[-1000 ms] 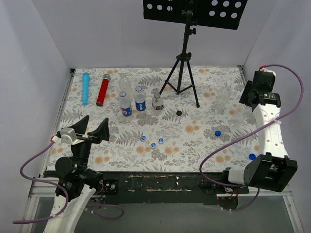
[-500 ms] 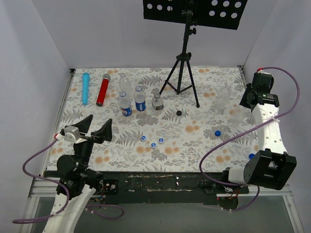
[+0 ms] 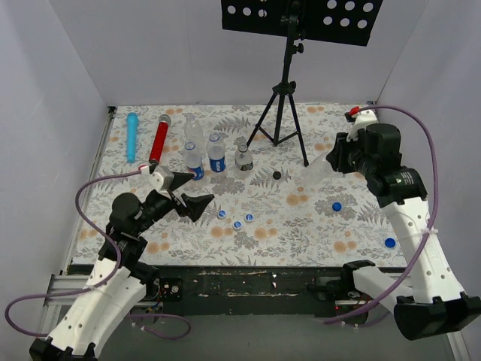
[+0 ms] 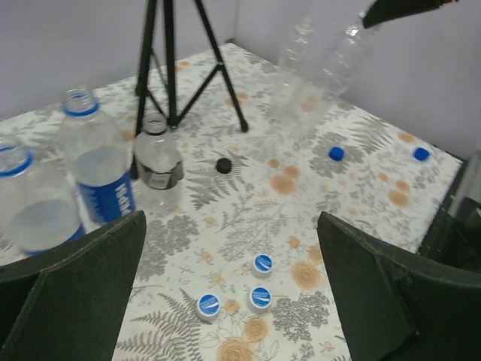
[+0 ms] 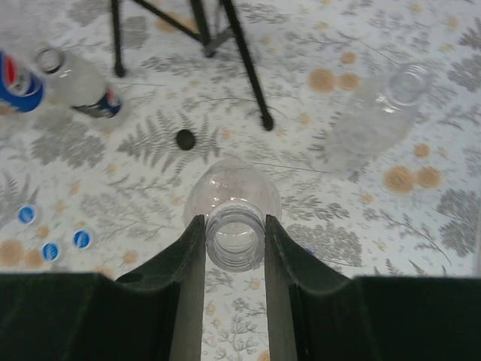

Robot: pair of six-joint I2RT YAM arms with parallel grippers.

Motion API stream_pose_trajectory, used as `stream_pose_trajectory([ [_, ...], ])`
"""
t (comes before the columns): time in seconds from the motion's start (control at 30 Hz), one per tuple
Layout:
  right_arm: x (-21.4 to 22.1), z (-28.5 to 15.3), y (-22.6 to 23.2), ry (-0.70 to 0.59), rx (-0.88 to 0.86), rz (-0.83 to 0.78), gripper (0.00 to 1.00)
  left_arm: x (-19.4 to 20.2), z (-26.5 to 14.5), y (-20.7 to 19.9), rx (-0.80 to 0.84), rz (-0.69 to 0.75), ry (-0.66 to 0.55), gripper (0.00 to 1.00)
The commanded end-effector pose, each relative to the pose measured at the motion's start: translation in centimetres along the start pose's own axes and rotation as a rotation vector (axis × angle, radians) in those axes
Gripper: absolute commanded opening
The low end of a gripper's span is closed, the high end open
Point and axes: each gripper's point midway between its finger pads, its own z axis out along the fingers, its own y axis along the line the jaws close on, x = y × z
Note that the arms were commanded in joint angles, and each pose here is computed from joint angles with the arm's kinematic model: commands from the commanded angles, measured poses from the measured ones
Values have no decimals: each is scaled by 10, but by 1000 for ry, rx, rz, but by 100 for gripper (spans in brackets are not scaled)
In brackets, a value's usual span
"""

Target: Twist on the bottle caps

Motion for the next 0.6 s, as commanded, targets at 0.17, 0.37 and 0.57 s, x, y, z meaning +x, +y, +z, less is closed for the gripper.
stream_pose_trajectory([
  [0.17, 14, -56, 147, -74, -644, -216, 1, -2, 16, -65, 474, 86, 100, 98],
  [0.37, 37, -82, 224, -112, -920, -357, 1, 14, 8, -83, 587, 106, 73, 98],
  [0.57, 52, -97, 273, -124, -1082, -452, 1, 33, -6, -91, 639, 96, 60, 98],
])
